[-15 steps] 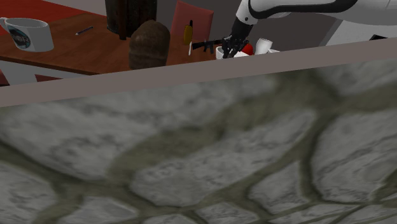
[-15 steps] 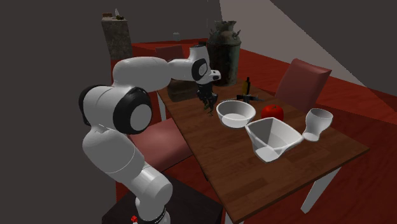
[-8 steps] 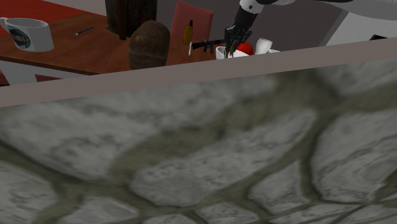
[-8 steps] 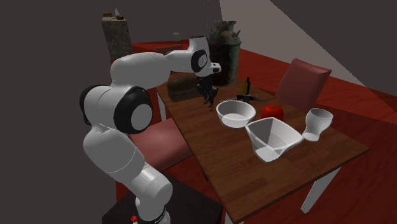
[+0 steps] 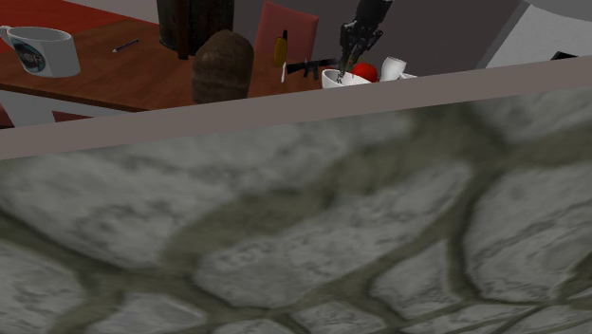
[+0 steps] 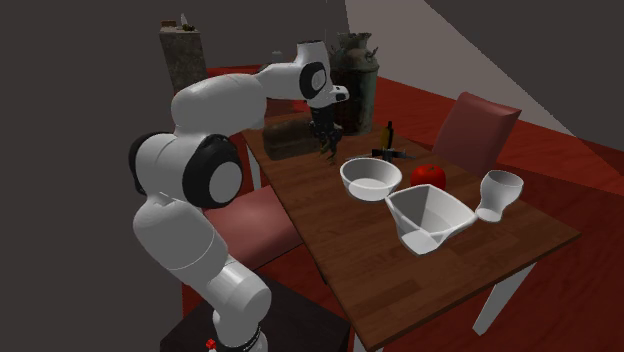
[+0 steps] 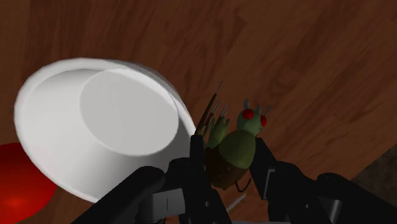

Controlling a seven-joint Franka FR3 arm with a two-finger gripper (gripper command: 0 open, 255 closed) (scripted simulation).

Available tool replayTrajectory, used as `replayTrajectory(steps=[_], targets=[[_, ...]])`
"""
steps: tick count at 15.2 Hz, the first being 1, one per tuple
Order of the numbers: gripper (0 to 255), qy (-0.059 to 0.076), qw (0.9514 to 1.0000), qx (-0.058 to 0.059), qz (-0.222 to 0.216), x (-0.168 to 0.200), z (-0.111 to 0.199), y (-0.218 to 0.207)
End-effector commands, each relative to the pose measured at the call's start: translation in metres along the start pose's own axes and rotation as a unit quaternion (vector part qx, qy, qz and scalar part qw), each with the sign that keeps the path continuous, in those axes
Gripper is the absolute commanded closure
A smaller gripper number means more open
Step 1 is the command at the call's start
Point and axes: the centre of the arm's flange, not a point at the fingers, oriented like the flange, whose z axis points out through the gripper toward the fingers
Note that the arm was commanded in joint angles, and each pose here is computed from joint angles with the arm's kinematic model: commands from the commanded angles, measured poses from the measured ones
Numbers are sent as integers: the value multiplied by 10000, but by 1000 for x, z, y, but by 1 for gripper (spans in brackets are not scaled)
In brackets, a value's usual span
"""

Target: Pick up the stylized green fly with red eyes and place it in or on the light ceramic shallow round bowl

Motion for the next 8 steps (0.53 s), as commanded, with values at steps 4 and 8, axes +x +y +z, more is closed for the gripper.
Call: replayTrajectory(steps=[4, 8], targets=[[255, -2, 10000, 0, -1, 6, -26, 2], [255, -2, 10000, 0, -1, 10, -47, 4]])
